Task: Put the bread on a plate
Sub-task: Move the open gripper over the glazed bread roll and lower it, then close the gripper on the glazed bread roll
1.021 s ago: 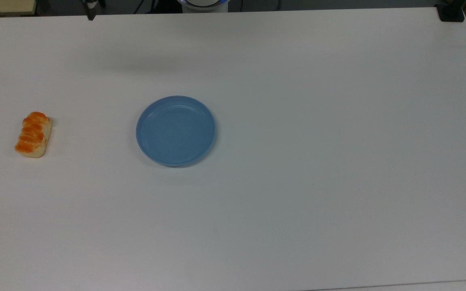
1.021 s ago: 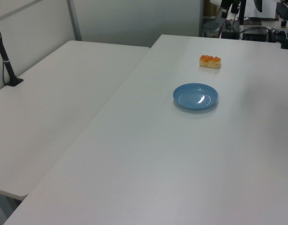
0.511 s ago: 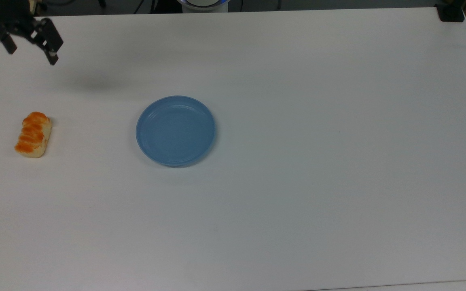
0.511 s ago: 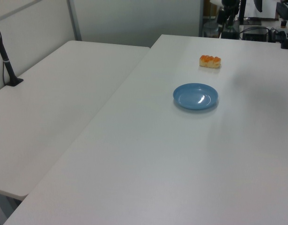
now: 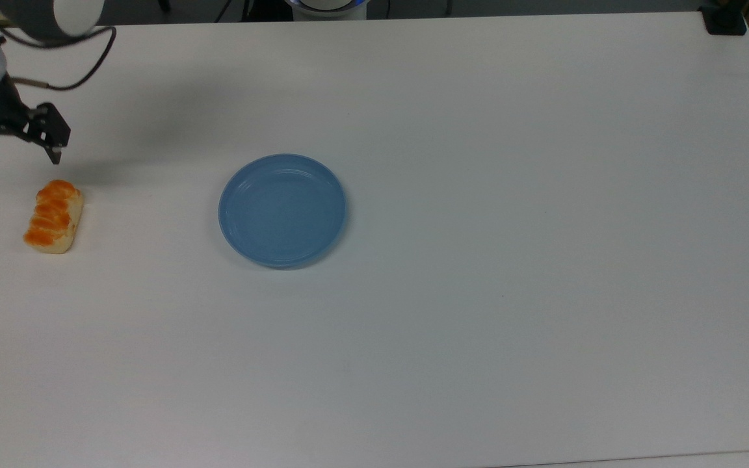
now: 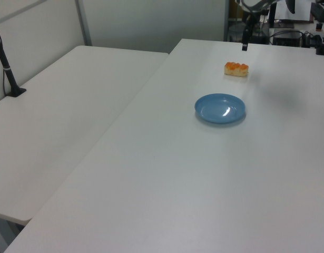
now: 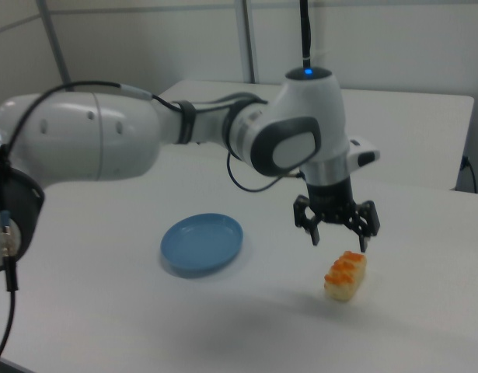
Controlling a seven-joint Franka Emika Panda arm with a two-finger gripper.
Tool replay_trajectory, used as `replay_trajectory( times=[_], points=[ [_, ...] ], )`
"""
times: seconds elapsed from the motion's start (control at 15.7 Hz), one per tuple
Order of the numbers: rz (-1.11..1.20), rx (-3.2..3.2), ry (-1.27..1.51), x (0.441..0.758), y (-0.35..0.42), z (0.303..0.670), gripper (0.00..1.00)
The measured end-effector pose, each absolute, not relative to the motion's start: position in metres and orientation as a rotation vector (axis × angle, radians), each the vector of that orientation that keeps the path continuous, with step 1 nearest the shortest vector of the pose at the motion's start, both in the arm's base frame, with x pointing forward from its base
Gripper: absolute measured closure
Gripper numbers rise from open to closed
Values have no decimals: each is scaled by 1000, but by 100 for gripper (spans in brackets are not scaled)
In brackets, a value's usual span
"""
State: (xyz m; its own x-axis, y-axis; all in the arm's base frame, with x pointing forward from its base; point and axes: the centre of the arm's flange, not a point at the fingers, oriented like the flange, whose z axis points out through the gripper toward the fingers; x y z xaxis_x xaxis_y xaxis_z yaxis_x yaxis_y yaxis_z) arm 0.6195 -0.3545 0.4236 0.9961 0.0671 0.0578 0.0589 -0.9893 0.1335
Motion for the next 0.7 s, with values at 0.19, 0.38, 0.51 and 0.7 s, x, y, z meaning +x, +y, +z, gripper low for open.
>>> replay_trajectory(
  times=[0.19,0.38,0.51,0.7],
  points=[
    [54,3031,108,625,-358,389,0],
    [114,3131,0,625,-363,370,0],
    [127,3155,-43,623,-367,364,0],
    [111,3164,-82,621,-373,352,0]
  ],
)
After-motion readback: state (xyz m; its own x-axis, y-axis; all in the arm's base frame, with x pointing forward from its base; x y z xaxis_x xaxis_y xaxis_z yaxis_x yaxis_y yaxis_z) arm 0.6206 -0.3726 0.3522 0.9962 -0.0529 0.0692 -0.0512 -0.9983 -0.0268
